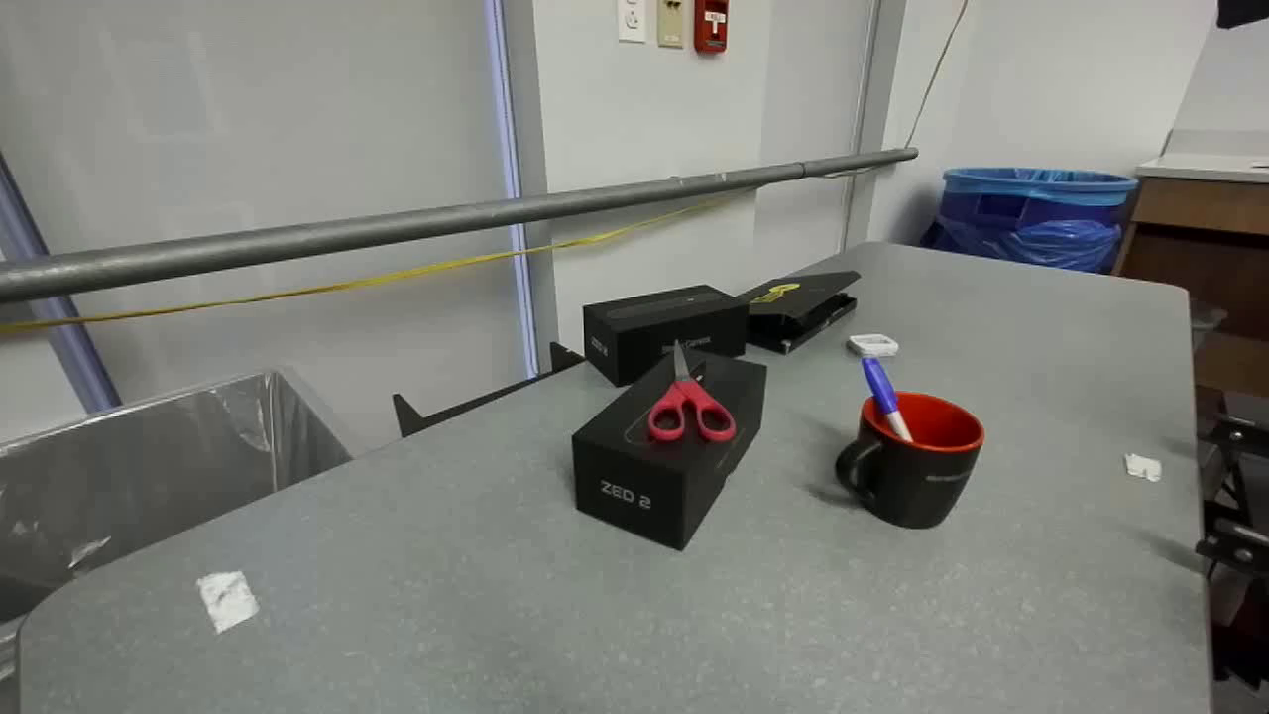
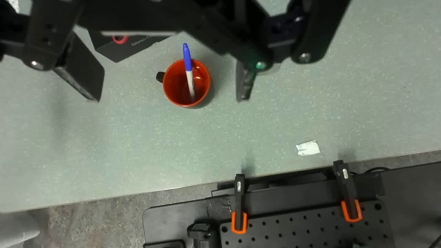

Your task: Remove the marker from the mug cup and place it on the table

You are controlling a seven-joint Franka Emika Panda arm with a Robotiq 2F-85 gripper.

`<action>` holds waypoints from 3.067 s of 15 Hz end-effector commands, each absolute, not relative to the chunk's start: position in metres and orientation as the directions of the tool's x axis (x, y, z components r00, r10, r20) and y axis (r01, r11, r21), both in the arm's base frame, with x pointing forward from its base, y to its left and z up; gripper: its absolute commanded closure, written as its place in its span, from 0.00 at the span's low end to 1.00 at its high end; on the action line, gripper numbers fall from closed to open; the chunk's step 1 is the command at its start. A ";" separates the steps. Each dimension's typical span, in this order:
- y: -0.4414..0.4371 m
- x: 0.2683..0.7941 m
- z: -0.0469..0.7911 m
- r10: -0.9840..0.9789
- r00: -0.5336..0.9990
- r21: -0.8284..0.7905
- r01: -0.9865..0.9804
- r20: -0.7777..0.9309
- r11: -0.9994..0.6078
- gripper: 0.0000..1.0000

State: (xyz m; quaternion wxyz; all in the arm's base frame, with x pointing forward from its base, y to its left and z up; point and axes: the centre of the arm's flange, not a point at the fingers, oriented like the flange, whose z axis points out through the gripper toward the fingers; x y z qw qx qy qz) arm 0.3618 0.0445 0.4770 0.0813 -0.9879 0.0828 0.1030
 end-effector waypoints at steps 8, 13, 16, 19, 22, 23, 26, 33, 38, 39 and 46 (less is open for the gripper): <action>0.047 0.367 0.471 -0.169 0.968 -0.141 -0.196 -0.187 -0.970 0.00; 0.065 0.399 0.414 -0.197 0.974 -0.107 -0.209 -0.114 -0.972 0.00; 0.082 0.417 0.372 -0.214 0.976 -0.083 -0.218 -0.049 -0.972 0.00; 0.097 0.429 0.341 -0.226 0.974 -0.067 -0.228 -0.032 -0.971 0.00; 0.093 0.419 0.340 -0.214 0.975 -0.083 -0.218 -0.055 -0.972 0.00; 0.094 0.421 0.334 -0.218 0.974 -0.081 -0.222 -0.061 -0.972 0.00; 0.095 0.424 0.331 -0.220 0.973 -0.081 -0.225 -0.066 -0.971 0.00; 0.110 0.458 0.291 -0.248 0.968 -0.069 -0.251 -0.039 -0.966 0.00; 0.130 0.483 0.247 -0.259 0.966 -0.040 -0.260 -0.026 -0.965 0.00; 0.133 0.487 0.241 -0.265 0.964 -0.028 -0.265 -0.016 -0.964 0.00; 0.154 0.497 0.211 -0.281 0.960 0.040 -0.280 -0.013 -0.959 0.00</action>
